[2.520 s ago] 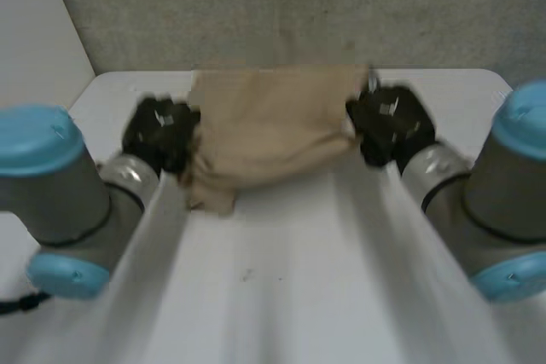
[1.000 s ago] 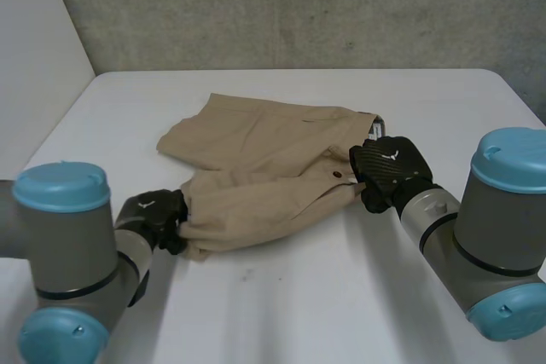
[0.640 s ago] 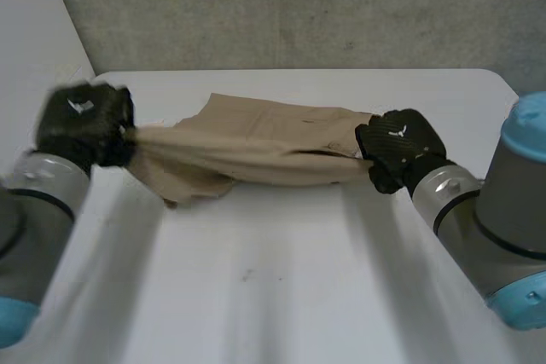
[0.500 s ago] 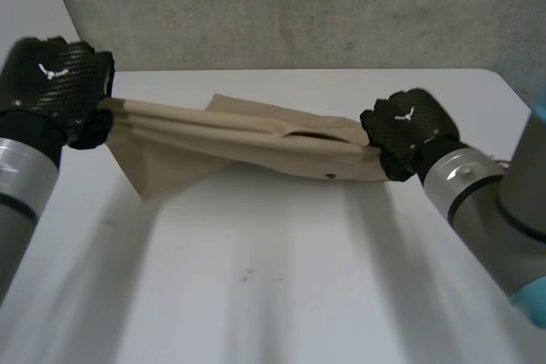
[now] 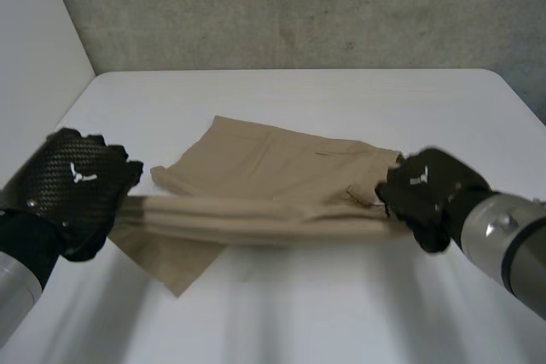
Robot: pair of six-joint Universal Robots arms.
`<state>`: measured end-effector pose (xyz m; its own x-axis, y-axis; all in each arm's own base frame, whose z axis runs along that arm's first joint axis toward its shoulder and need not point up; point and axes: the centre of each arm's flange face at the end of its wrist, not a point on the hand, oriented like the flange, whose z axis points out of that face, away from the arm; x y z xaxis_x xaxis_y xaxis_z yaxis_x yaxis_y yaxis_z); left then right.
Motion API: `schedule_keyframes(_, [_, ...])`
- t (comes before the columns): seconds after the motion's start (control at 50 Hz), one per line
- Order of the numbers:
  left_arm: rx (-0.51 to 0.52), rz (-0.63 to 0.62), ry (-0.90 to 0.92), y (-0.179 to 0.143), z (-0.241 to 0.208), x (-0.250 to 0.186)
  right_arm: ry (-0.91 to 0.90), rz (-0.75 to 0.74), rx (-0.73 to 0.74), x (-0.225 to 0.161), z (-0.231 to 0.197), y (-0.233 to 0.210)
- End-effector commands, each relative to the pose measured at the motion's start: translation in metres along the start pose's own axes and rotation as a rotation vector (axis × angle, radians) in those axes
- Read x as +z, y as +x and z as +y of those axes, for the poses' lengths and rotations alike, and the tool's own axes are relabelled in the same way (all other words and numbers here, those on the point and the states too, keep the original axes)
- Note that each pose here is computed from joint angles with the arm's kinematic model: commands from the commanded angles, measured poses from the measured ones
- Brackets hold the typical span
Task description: Fold the shorts.
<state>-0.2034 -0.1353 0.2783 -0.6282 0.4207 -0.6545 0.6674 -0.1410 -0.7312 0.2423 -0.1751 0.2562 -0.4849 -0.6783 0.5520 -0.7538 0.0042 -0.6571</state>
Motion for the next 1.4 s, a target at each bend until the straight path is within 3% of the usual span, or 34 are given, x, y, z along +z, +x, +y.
schedule_keyframes(0.02, [0.006, 0.068, -0.015, 0.001, -0.01, -0.029, -0.025, -0.039, -0.075, -0.045, -0.006, 0.002])
schedule_keyframes(0.1, [0.006, 0.065, 0.062, -0.008, -0.027, -0.047, 0.093, 0.052, -0.088, -0.074, -0.025, 0.014])
schedule_keyframes(0.2, [0.004, 0.044, 0.117, -0.015, -0.037, -0.052, 0.177, 0.045, -0.087, -0.082, -0.037, 0.018])
schedule_keyframes(0.4, [-0.057, 0.038, 0.151, -0.018, -0.043, -0.046, 0.101, 0.054, -0.046, -0.063, -0.021, 0.03])
schedule_keyframes(0.56, [-0.049, 0.085, 0.094, 0.005, -0.02, 0.024, 0.0, -0.005, -0.015, -0.012, 0.003, 0.028])
schedule_keyframes(0.7, [-0.04, -0.008, 0.211, 0.01, -0.022, 0.097, -0.025, -0.002, 0.003, 0.029, 0.016, 0.027])
schedule_keyframes(0.82, [-0.029, -0.067, 0.281, 0.021, -0.016, 0.165, -0.012, 0.112, 0.038, 0.072, 0.024, 0.035])
schedule_keyframes(0.98, [0.046, -0.056, 0.262, 0.05, 0.006, 0.237, 0.005, 0.315, 0.049, 0.119, 0.033, 0.053])
schedule_keyframes(1.1, [0.119, -0.051, 0.263, 0.068, 0.021, 0.265, 0.094, 0.422, 0.043, 0.146, 0.032, 0.061])
schedule_keyframes(1.4, [0.127, -0.15, 0.375, 0.088, 0.035, 0.3, 0.169, 0.476, 0.021, 0.182, 0.042, 0.043])
